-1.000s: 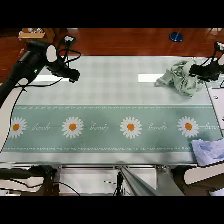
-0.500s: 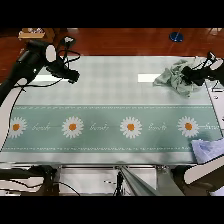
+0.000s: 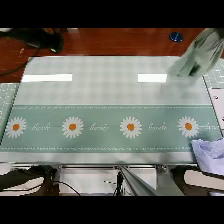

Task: Fold the shirts.

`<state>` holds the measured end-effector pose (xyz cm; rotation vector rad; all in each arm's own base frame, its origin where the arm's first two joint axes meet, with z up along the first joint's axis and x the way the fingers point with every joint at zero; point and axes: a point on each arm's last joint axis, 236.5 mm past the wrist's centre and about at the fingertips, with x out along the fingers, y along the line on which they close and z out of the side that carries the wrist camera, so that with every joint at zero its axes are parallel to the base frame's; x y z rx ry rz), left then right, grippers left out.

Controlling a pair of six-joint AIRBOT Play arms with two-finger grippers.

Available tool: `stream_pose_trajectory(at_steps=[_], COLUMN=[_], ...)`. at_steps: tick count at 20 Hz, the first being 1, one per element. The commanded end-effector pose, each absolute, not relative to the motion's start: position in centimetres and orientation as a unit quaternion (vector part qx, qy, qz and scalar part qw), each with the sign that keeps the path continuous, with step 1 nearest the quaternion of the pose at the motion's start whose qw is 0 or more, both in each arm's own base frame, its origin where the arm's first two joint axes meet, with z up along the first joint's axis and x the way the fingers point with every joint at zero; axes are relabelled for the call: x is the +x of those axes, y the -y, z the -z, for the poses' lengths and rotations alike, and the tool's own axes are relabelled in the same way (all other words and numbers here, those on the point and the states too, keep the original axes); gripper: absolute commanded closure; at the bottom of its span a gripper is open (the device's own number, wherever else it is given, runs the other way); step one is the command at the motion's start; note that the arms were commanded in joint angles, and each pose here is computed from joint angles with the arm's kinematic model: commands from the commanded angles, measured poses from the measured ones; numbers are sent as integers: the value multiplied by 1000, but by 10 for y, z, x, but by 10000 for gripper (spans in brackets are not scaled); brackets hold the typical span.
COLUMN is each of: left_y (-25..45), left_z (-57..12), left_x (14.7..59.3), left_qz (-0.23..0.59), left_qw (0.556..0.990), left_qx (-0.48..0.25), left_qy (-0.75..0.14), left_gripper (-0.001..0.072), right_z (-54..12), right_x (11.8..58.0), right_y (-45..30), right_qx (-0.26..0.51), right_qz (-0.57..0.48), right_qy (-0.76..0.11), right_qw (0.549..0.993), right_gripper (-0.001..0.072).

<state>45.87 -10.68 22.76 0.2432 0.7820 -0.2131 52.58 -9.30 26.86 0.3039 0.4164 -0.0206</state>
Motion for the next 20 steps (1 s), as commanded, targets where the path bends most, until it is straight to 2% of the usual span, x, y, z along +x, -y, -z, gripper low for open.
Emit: stream_pose_trajectory(at_steps=[1, 3, 5, 7, 10, 13, 16, 20], left_y=[95, 86, 78, 71, 68, 82, 95, 97], left_z=[-318, -348, -362, -361, -342, -328, -311, -298], left_x=[415, 385, 356, 331, 311, 308, 307, 308], left_qz=[101, 100, 99, 95, 94, 124, 148, 150], left_qw=[941, 950, 952, 948, 931, 920, 907, 899], left_qx=[102, 95, 92, 82, 73, 67, 61, 62], left_qy=[-306, -279, -274, -294, -345, -367, -390, -406], left_gripper=[166, 166, 166, 166, 166, 166, 166, 167], right_z=[-401, -439, -447, -429, -369, -300, -214, -98], right_x=[457, 420, 393, 379, 371, 377, 380, 328], right_y=[63, 48, 35, 18, -23, -83, -185, -342], right_qx=[108, 94, 81, 82, 101, 85, 62, -7], right_qz=[-17, -24, -33, -59, -139, -222, -318, -430], right_qy=[-79, -41, -47, -96, -226, -349, -456, -545], right_qw=[991, 994, 995, 990, 959, 906, 829, 719], right_gripper=[693, 693, 693, 693, 693, 693, 693, 692])
